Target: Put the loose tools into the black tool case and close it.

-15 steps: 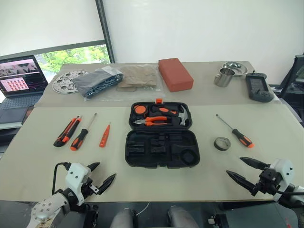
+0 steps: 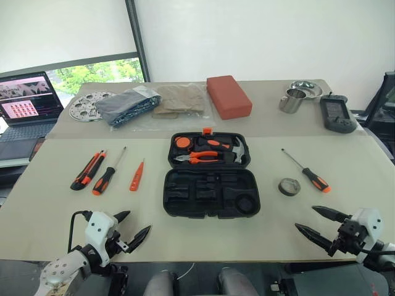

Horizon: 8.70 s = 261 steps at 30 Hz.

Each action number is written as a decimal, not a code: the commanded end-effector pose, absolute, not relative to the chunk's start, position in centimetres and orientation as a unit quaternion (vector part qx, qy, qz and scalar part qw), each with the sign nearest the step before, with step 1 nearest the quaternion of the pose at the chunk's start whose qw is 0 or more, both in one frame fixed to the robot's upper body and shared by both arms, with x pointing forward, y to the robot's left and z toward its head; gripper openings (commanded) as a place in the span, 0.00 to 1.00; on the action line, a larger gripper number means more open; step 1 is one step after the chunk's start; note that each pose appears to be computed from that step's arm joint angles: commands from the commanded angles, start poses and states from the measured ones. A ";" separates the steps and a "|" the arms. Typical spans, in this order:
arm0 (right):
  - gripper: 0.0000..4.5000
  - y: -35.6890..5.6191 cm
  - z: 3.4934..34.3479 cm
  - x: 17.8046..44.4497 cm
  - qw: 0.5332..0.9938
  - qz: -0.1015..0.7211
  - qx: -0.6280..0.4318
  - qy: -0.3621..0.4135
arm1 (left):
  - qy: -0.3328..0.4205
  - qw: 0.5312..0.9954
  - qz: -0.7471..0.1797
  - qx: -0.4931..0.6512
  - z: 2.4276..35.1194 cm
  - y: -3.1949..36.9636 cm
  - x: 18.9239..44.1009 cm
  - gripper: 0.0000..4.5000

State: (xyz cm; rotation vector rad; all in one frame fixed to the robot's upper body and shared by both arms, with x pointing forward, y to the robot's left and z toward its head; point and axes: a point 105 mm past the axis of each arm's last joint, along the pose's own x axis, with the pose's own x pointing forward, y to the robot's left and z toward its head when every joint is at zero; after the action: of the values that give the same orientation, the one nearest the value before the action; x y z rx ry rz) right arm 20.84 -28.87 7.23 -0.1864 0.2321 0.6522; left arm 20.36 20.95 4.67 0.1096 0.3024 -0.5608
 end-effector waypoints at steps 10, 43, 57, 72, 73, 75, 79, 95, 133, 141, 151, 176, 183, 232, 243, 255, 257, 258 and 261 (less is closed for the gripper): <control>1.00 -28.5 10.0 21.4 0.929 0.341 -0.118 0.078 | 0.076 0.959 -0.267 0.050 8.2 21.0 21.3 1.00; 1.00 -16.2 18.6 24.4 0.852 0.506 -0.111 -0.073 | 0.159 0.980 -0.073 0.090 10.8 28.8 31.5 1.00; 1.00 -16.8 18.8 24.6 0.861 0.489 -0.114 -0.080 | 0.208 0.970 -0.076 0.097 9.2 29.5 31.7 0.23; 1.00 -19.8 17.5 24.6 0.875 0.468 -0.114 -0.044 | -0.014 0.851 -0.463 0.250 15.0 17.1 32.7 0.21; 1.00 -19.8 17.4 24.6 0.875 0.469 -0.113 -0.043 | -0.017 0.834 -0.485 0.264 15.0 16.2 33.0 0.21; 1.00 -19.8 17.2 24.6 0.876 0.467 -0.113 -0.041 | -0.024 0.797 -0.529 0.291 15.1 14.6 33.5 0.21; 1.00 -20.5 16.7 24.2 0.885 0.450 -0.114 -0.034 | -0.014 0.719 -0.599 0.352 15.1 12.1 34.1 0.21; 1.00 -21.4 16.5 22.4 0.908 0.403 -0.110 -0.029 | 0.050 0.664 -0.621 0.413 12.3 9.2 36.2 0.21; 1.00 -21.6 17.1 22.3 0.909 0.401 -0.110 -0.028 | -0.085 0.729 -0.642 0.222 17.5 3.7 35.3 0.35; 1.00 -21.8 17.1 22.0 0.911 0.396 -0.110 -0.024 | -0.032 0.729 -0.649 0.214 13.9 3.3 35.9 0.01; 1.00 -22.0 17.2 21.7 0.913 0.391 -0.111 -0.023 | 0.038 0.694 -0.658 0.289 9.9 4.4 35.8 0.01; 1.00 -22.3 17.1 21.5 0.914 0.390 -0.111 -0.018 | -0.022 0.750 -0.650 0.124 14.4 3.7 37.4 0.01; 1.00 -22.2 17.2 21.6 0.914 0.390 -0.111 -0.020 | 0.030 0.756 -0.627 0.186 11.4 4.3 37.8 0.01; 1.00 -36.7 11.1 31.0 0.944 0.167 -0.096 0.268 | -0.025 0.713 -0.686 0.142 21.7 9.2 30.8 0.99; 0.23 -36.6 11.2 32.3 0.940 0.177 -0.112 0.269 | 0.011 0.739 -0.653 0.163 20.1 10.6 31.0 1.00; 0.14 -36.6 11.7 31.9 0.927 0.208 -0.139 0.279 | 0.012 0.748 -0.641 0.172 20.1 11.2 31.2 1.00; 0.24 -36.7 12.1 32.2 0.933 0.195 -0.134 0.270 | 0.009 0.750 -0.639 0.172 20.2 11.2 31.2 1.00; 0.32 -36.9 12.2 32.4 0.936 0.187 -0.133 0.267 | 0.008 0.750 -0.639 0.172 20.2 11.2 31.2 1.00; 0.54 -36.9 11.8 32.2 0.932 0.189 -0.126 0.282 | 0.008 0.750 -0.638 0.175 20.1 11.2 31.2 1.00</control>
State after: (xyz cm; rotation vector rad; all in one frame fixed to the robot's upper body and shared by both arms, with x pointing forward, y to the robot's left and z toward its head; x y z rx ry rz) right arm 32.06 -36.41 10.61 -0.2484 0.5874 0.4034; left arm 31.31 10.95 18.84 0.3470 0.0732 -1.4063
